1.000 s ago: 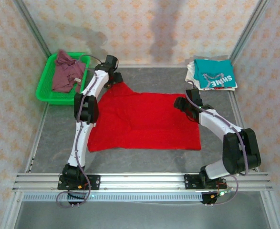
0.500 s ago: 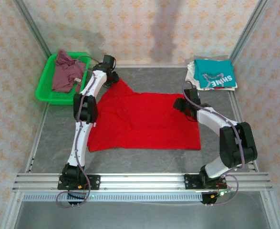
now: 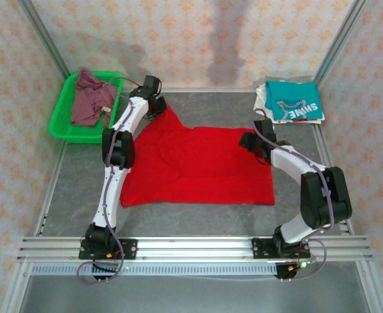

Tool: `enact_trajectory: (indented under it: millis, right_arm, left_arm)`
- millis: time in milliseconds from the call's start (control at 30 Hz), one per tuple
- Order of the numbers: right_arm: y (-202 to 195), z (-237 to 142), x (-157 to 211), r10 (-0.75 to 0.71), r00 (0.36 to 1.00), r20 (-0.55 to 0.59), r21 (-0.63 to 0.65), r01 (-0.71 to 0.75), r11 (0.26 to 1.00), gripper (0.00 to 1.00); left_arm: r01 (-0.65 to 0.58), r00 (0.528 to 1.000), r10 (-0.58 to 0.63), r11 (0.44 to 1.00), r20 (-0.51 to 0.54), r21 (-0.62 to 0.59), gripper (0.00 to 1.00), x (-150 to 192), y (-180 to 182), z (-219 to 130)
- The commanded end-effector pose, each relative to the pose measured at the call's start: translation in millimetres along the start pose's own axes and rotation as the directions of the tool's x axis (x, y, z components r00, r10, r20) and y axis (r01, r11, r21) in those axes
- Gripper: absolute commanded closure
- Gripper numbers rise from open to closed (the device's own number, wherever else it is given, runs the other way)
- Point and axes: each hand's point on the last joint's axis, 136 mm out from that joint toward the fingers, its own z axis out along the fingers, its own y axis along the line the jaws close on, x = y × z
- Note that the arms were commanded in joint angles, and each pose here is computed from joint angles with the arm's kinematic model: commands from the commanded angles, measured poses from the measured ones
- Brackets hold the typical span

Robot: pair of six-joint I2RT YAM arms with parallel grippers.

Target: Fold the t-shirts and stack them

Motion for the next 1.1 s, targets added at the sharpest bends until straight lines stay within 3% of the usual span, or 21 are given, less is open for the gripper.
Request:
enact_trajectory:
  millis: [0, 133, 267, 300, 367, 400, 433, 667, 700, 733, 767, 833, 1067]
  right_arm:
    - [6.9, 0.7, -14.1, -0.007, 1.000, 0.026, -0.020, 0.007, 1.000, 0.40]
    - [8.3, 0.5, -13.7, -0.005, 1.000, 0.023, -0.029, 0.006, 1.000, 0.39]
    - [9.5, 1.5, -14.1, -0.006, 1.000, 0.018, -0.032, 0.007, 0.999, 0.39]
    - [9.3, 1.9, -14.5, -0.006, 1.000, 0.019, -0.031, 0.007, 0.999, 0.39]
    - [9.5, 2.3, -15.1, -0.006, 1.000, 0.020, -0.031, 0.007, 0.999, 0.39]
    - [9.7, 2.8, -15.2, -0.007, 1.000, 0.019, -0.031, 0.008, 0.999, 0.39]
    - [9.8, 2.7, -15.7, -0.008, 1.000, 0.019, -0.031, 0.009, 0.999, 0.39]
    - [9.1, 2.7, -17.3, -0.007, 1.000, 0.019, -0.028, 0.008, 1.000, 0.39]
    - [9.0, 3.0, -17.1, -0.007, 1.000, 0.018, -0.029, 0.008, 1.000, 0.39]
    - [8.9, 3.1, -17.7, -0.006, 1.000, 0.019, -0.028, 0.007, 1.000, 0.39]
    - [9.0, 3.2, -16.7, -0.007, 1.000, 0.017, -0.029, 0.008, 1.000, 0.39]
    - [7.7, 4.5, -15.5, -0.008, 1.000, 0.014, -0.025, 0.009, 1.000, 0.39]
    - [5.6, 9.1, -14.2, -0.006, 1.000, 0.003, -0.020, 0.006, 1.000, 0.39]
  left_arm:
    - [-0.010, 0.997, 0.005, 0.998, 0.082, 0.056, 1.00, -27.0, -24.3, -45.7]
    - [-0.011, 0.995, 0.006, 0.999, 0.097, 0.051, 0.98, -30.8, -25.4, -53.7]
    - [-0.008, 0.995, 0.003, 0.999, 0.100, 0.050, 0.78, -32.1, -25.3, -56.8]
    - [-0.008, 0.995, 0.003, 0.999, 0.101, 0.053, 0.77, -32.3, -26.4, -58.0]
    - [-0.011, 0.994, 0.005, 0.998, 0.105, 0.057, 0.78, -33.5, -27.6, -58.6]
    - [-0.013, 0.994, 0.006, 0.998, 0.107, 0.061, 0.93, -33.7, -28.5, -58.4]
    - [-0.014, 0.994, 0.007, 0.998, 0.111, 0.060, 1.00, -34.9, -28.1, -58.1]
    - [-0.016, 0.993, 0.009, 0.998, 0.118, 0.053, 1.00, -37.1, -26.0, -59.0]
    - [-0.011, 0.993, 0.006, 0.999, 0.121, 0.044, 0.94, -38.8, -22.2, -59.3]
    - [-0.006, 0.992, 0.002, 0.999, 0.123, 0.035, 0.77, -39.8, -18.4, -58.0]
    - [0.002, 0.992, -0.006, 1.000, 0.124, 0.028, 0.66, -41.8, -13.4, -56.8]
    - [0.014, 0.992, -0.015, 1.000, 0.126, 0.009, 0.54, -45.0, -2.3, -51.3]
    - [0.030, 0.995, -0.037, 0.996, 0.088, 0.081, 0.50, -37.7, -5.6, -22.4]
